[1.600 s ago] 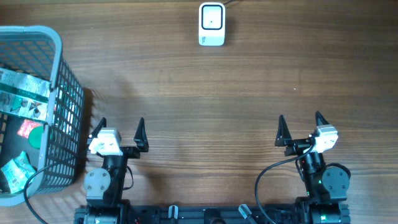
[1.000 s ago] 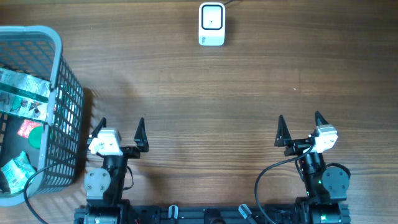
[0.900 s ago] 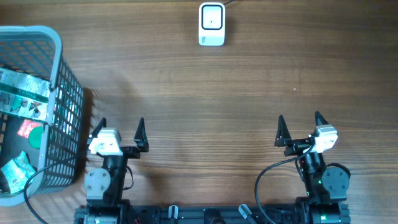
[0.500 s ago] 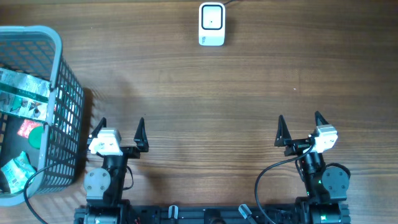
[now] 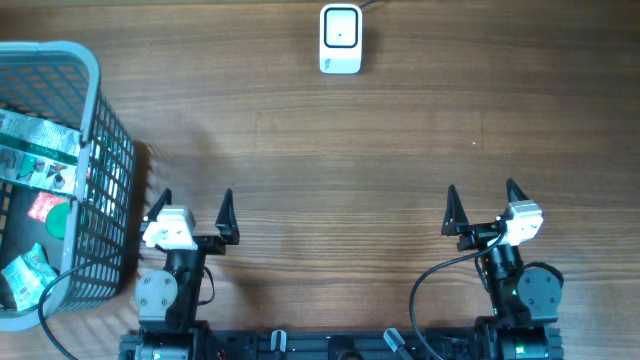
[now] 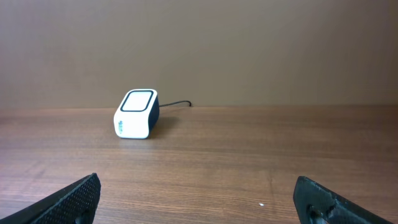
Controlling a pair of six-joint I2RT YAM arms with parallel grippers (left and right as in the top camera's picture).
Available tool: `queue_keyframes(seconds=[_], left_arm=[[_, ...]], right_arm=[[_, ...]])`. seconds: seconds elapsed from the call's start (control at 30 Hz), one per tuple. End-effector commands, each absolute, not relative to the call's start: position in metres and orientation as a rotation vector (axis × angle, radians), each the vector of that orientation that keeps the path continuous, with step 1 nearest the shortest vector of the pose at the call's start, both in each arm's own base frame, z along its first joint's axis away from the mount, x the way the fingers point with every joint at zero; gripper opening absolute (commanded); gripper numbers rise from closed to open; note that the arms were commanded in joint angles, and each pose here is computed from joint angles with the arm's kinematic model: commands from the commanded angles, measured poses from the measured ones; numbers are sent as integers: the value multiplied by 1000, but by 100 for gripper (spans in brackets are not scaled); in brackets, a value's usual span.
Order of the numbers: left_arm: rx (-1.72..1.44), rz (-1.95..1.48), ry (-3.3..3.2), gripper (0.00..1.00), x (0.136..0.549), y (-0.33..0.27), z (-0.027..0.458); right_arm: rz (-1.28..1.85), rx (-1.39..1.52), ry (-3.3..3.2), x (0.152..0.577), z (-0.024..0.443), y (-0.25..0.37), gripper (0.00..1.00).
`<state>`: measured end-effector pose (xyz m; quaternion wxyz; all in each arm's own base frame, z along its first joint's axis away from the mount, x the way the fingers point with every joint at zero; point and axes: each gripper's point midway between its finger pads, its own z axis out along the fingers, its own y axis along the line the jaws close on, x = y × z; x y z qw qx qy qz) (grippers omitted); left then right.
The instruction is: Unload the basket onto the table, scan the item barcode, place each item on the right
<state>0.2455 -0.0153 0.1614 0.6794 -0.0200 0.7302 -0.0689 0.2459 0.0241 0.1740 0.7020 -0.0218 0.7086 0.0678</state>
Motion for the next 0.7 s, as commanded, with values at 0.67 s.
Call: queue_keyframes(seconds=[0.67], left_arm=[[-47, -374, 1779, 100, 200, -40, 277]], right_arm=[[150, -66, 1579, 246, 173, 26, 100]])
